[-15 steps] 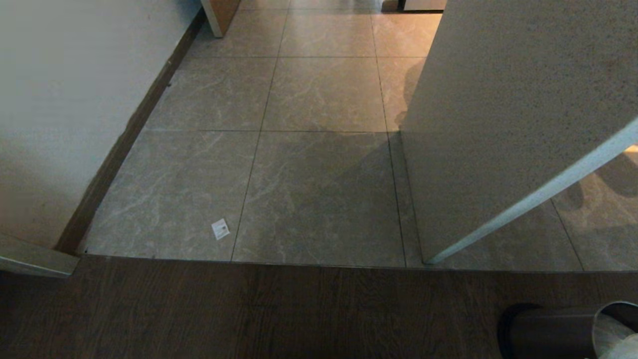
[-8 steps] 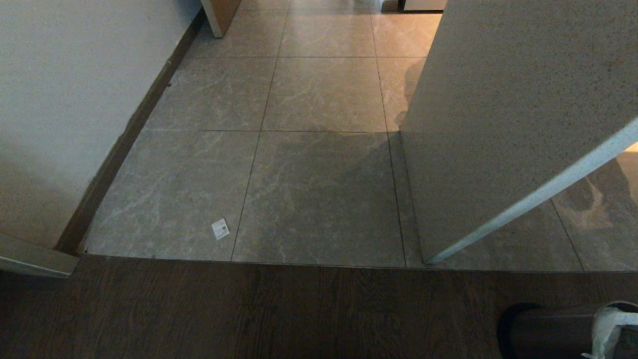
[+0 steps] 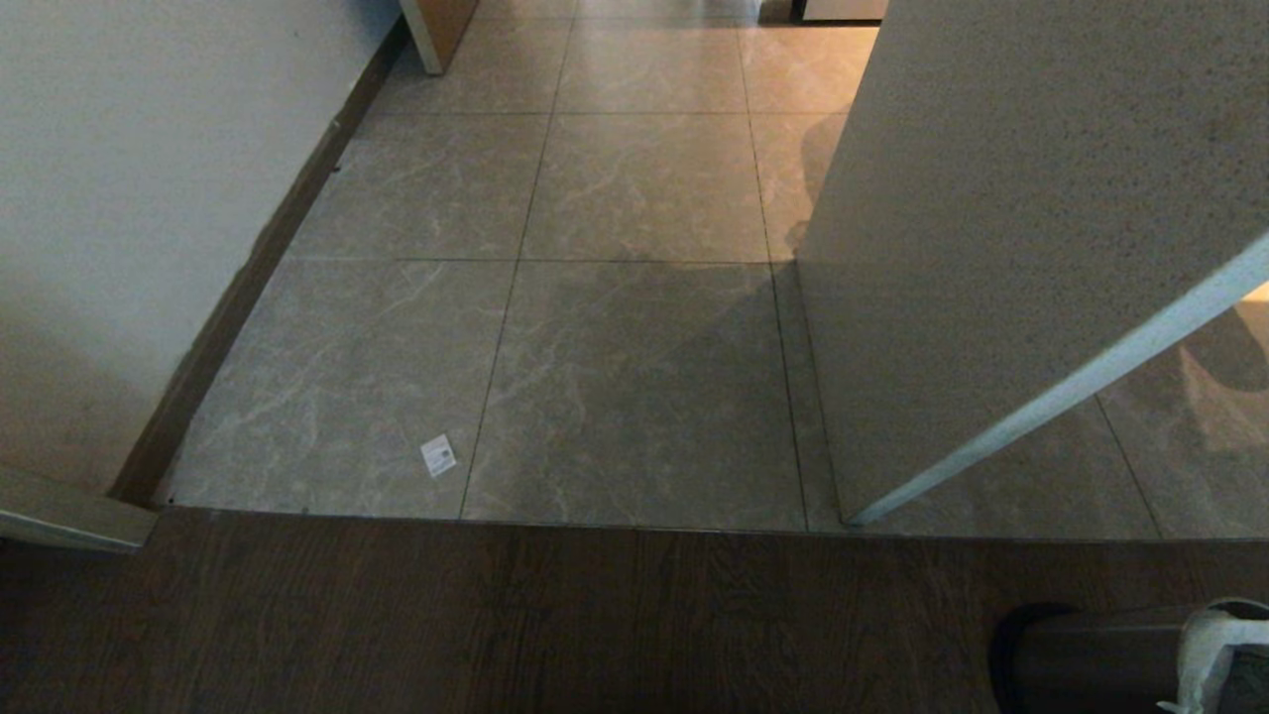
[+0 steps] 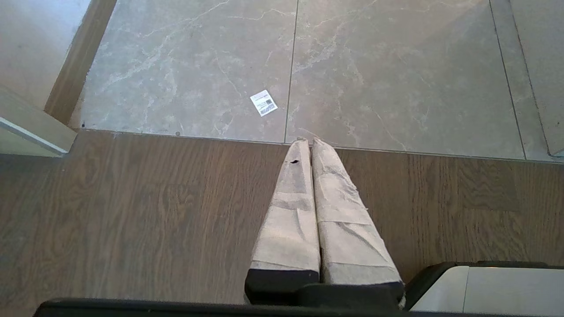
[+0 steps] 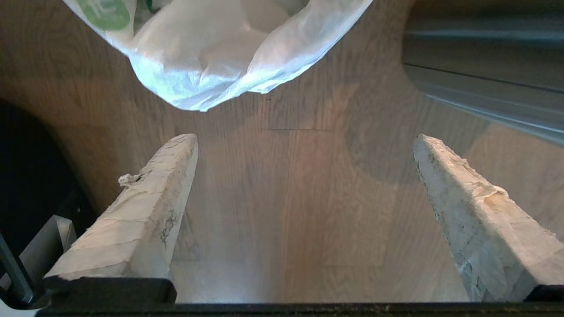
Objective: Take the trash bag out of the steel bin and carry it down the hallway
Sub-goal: Pick up the trash bag
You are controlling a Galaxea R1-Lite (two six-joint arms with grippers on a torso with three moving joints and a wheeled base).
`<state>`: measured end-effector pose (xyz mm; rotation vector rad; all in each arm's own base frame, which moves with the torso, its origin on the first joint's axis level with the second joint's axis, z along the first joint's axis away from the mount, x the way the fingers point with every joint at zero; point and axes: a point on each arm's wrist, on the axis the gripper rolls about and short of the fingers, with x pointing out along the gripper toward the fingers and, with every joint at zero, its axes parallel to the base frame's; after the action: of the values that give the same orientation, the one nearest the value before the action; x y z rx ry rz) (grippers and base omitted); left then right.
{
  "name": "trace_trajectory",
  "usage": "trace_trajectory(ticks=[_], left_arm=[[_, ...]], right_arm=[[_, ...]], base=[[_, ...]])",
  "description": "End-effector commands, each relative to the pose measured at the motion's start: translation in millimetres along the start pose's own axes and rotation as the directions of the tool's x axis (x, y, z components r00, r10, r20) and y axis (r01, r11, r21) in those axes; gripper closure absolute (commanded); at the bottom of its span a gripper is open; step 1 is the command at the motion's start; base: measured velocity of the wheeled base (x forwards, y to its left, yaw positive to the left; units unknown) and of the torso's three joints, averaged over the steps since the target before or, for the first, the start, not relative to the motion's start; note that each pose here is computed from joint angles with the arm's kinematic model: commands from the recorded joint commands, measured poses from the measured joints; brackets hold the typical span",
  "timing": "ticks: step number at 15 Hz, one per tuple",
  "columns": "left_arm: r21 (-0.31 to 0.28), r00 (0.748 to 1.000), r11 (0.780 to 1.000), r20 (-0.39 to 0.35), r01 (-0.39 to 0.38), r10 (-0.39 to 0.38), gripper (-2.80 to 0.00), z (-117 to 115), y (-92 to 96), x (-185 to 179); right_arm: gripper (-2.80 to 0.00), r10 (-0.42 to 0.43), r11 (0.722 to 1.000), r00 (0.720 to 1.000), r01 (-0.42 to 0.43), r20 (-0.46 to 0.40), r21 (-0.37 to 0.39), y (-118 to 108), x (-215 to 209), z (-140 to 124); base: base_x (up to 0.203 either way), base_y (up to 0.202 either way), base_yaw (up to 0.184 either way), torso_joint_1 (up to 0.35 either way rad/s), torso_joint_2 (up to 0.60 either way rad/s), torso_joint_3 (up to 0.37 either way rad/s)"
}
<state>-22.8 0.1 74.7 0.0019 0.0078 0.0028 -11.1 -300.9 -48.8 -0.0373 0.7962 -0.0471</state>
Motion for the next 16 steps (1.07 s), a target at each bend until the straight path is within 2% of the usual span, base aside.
trace_trajectory(ticks=[1,3,5,7,9,11,12,14,16], left_arm=[[0.001,1.000,1.000,0.000,0.000,0.000,0.00,0.0,0.0,0.0],[0.000,1.000,1.000,0.000,0.000,0.000,0.00,0.0,0.0,0.0],[0.001,1.000,1.000,0.000,0.000,0.000,0.00,0.0,0.0,0.0],[0.001,1.000,1.000,0.000,0.000,0.000,0.00,0.0,0.0,0.0],[0.000,1.000,1.000,0.000,0.000,0.000,0.00,0.0,0.0,0.0],[0.001,1.000,1.000,0.000,0.000,0.000,0.00,0.0,0.0,0.0],[0.001,1.000,1.000,0.000,0.000,0.000,0.00,0.0,0.0,0.0],[0.000,1.000,1.000,0.000,0.000,0.000,0.00,0.0,0.0,0.0],[0.000,1.000,1.000,0.000,0.000,0.000,0.00,0.0,0.0,0.0]], right_arm=[[-2.80,-0.009,0.999,1.000,0.009,0.007,-0.039,4.2,-13.3,22.3],[-2.80,0.007,0.995,1.000,-0.006,0.013,-0.102,13.5,-24.2,55.9],[-2.80,0.050,0.978,0.999,-0.045,0.020,-0.204,28.1,-26.6,100.2],[-2.80,0.131,0.945,0.991,-0.118,0.023,-0.307,44.2,-15.5,140.7],[-2.80,0.191,0.895,0.981,-0.164,0.024,-0.414,50.3,0.2,172.6],[-2.80,0.199,0.851,0.980,-0.158,0.028,-0.501,38.5,14.1,197.5],[-2.80,0.196,0.840,0.980,-0.157,0.021,-0.519,31.8,21.4,202.3],[-2.80,0.168,0.825,0.986,-0.136,0.009,-0.549,12.6,34.0,210.8],[-2.80,0.169,0.823,0.986,-0.145,-0.008,-0.549,0.9,47.0,211.3]], base=[[0.000,0.000,0.000,0.000,0.00,0.000],[0.000,0.000,0.000,0.000,0.00,0.000],[0.000,0.000,0.000,0.000,0.00,0.000],[0.000,0.000,0.000,0.000,0.00,0.000],[0.000,0.000,0.000,0.000,0.00,0.000],[0.000,0.000,0.000,0.000,0.00,0.000],[0.000,0.000,0.000,0.000,0.00,0.000],[0.000,0.000,0.000,0.000,0.00,0.000],[0.000,0.000,0.000,0.000,0.00,0.000]])
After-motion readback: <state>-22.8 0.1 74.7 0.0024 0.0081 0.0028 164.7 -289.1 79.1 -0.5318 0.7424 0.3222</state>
